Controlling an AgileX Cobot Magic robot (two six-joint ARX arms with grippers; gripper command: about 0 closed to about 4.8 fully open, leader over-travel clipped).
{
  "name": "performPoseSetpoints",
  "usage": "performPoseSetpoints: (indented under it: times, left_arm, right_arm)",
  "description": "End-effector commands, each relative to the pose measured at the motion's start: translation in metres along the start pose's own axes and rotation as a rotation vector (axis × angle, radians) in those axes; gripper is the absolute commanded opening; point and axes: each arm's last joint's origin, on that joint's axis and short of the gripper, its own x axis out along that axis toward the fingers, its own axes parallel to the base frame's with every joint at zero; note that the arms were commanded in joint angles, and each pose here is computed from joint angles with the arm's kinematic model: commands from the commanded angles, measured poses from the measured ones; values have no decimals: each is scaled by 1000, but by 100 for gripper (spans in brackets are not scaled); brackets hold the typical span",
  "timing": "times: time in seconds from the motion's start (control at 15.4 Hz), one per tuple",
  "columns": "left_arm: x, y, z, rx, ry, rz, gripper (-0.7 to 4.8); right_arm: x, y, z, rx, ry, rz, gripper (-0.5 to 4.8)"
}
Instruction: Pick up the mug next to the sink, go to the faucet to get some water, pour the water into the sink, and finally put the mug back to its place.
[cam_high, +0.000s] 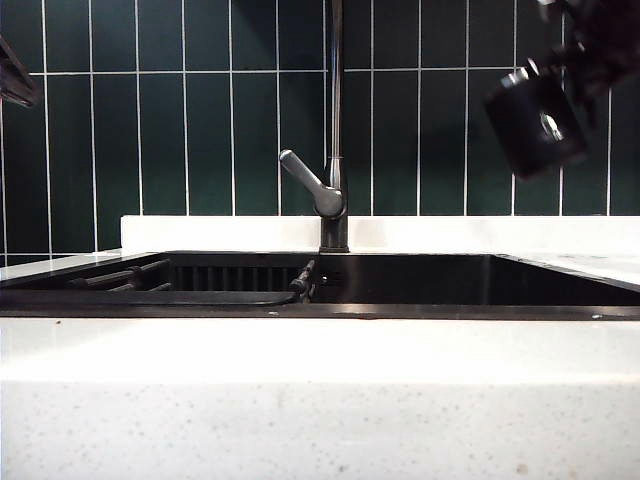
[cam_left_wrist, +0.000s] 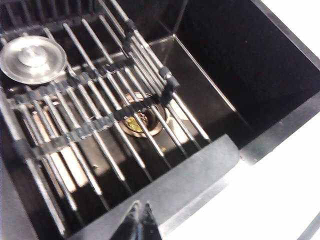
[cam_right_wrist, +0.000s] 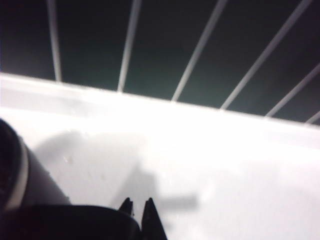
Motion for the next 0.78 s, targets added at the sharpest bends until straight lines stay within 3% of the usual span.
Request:
performPoseSetpoints:
  times: [0.07,0.33,0.52,0.65,0.78]
  left_arm:
    - [-4,-1,0,21,-21,21,-6]
    - [-14,-6,-1,42,-65,29,-6]
    - [-20,-8,-3,48,-78,49,-6]
    - [-22,-9,-4,46,-73,52,-6]
    - [-22,-10,-5,46,-74,52,-6]
  right_arm:
    - [8,4,-21,85,-60,31,-5]
    - [15,12,-61,116,-127,-15,-5]
    - [16,7,-84,137,-76,-87,-5]
    - [12,-1,-95,276,-57,-100,-5]
    - [7,-3,-96,289,-68,-92,-5]
